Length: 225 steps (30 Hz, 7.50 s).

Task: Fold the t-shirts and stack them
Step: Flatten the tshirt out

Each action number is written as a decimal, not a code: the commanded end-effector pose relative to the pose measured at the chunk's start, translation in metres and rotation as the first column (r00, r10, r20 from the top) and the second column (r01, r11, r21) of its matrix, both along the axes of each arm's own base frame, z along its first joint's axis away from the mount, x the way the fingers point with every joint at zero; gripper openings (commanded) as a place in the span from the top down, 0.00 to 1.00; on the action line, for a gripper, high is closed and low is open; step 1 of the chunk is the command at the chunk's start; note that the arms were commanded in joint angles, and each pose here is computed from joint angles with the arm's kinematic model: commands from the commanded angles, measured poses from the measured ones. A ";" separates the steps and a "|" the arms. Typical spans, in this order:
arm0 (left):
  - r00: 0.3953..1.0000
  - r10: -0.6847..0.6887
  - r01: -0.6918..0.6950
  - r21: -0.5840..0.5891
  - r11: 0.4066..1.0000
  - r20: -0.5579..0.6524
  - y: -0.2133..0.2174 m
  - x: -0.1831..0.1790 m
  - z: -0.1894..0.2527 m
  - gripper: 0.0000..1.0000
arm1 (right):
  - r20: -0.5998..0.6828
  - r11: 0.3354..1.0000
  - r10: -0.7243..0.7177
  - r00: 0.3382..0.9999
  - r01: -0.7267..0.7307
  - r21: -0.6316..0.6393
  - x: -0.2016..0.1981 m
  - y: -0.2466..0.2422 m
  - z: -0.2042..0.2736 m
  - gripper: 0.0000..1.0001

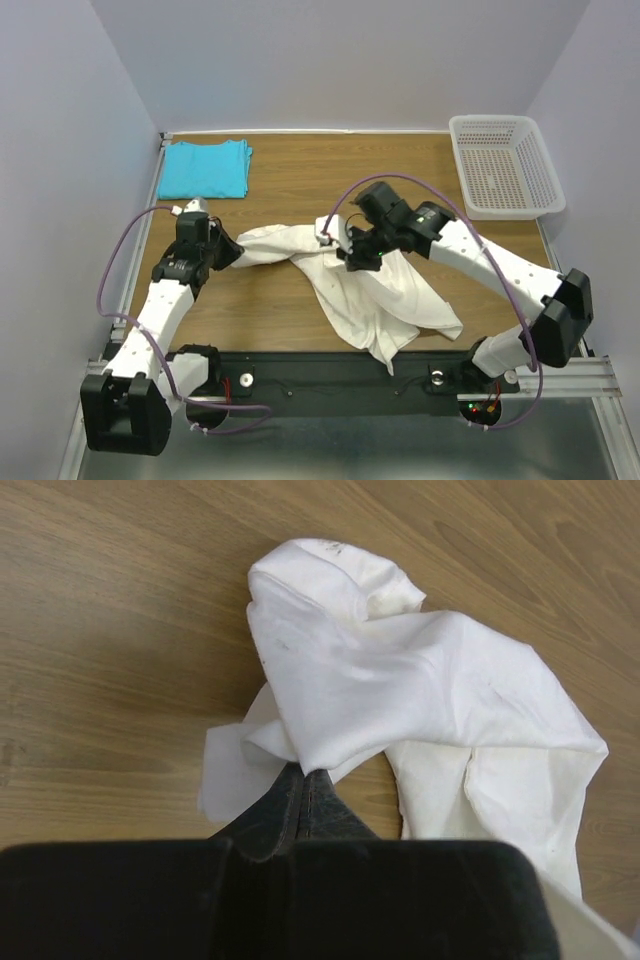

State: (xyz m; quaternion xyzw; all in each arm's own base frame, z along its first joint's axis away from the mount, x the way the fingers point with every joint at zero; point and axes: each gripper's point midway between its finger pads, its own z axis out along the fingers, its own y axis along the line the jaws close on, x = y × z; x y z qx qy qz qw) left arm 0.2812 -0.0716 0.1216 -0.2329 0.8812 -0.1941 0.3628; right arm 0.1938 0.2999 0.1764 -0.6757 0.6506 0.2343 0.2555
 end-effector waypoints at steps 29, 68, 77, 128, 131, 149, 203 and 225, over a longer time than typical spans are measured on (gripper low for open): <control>0.826 0.353 -0.374 -0.042 0.927 0.440 0.069 -0.018 0.168 1.00 | 0.287 0.358 -0.928 0.238 0.783 0.509 0.191 -0.231 0.169 0.99; 0.517 0.322 -0.364 -0.138 0.921 0.793 0.078 -0.005 0.349 1.00 | 0.197 0.086 -0.971 -0.134 0.577 0.813 0.208 -0.289 0.353 0.99; 0.501 0.269 -0.309 -0.120 0.943 0.823 0.068 -0.007 0.361 1.00 | 0.212 0.096 -0.967 -0.139 0.575 0.812 0.205 -0.290 0.356 0.99; 0.899 -0.099 0.225 -0.257 0.940 0.426 -0.045 -0.019 0.112 1.00 | 0.244 0.784 -0.621 0.745 0.596 0.176 0.058 -0.238 0.015 0.99; 0.941 -0.095 0.186 -0.260 0.948 0.325 -0.042 -0.030 0.095 1.00 | 0.214 0.818 -0.575 0.790 0.563 0.116 0.037 -0.237 -0.016 0.99; 0.979 -0.200 0.204 -0.289 0.936 0.042 -0.046 -0.114 0.068 1.00 | 0.201 0.891 -0.397 0.896 0.428 -0.149 -0.019 -0.261 -0.056 0.99; 0.979 -0.203 0.198 0.307 0.931 -0.016 -0.001 0.245 -0.040 0.51 | -0.152 0.368 -0.918 0.365 0.930 0.008 0.136 -0.247 -0.081 0.27; 0.994 -0.038 -0.010 0.433 0.902 0.101 0.050 0.210 0.035 1.00 | -0.068 0.336 -0.941 0.332 0.940 -0.054 0.139 -0.265 -0.097 0.27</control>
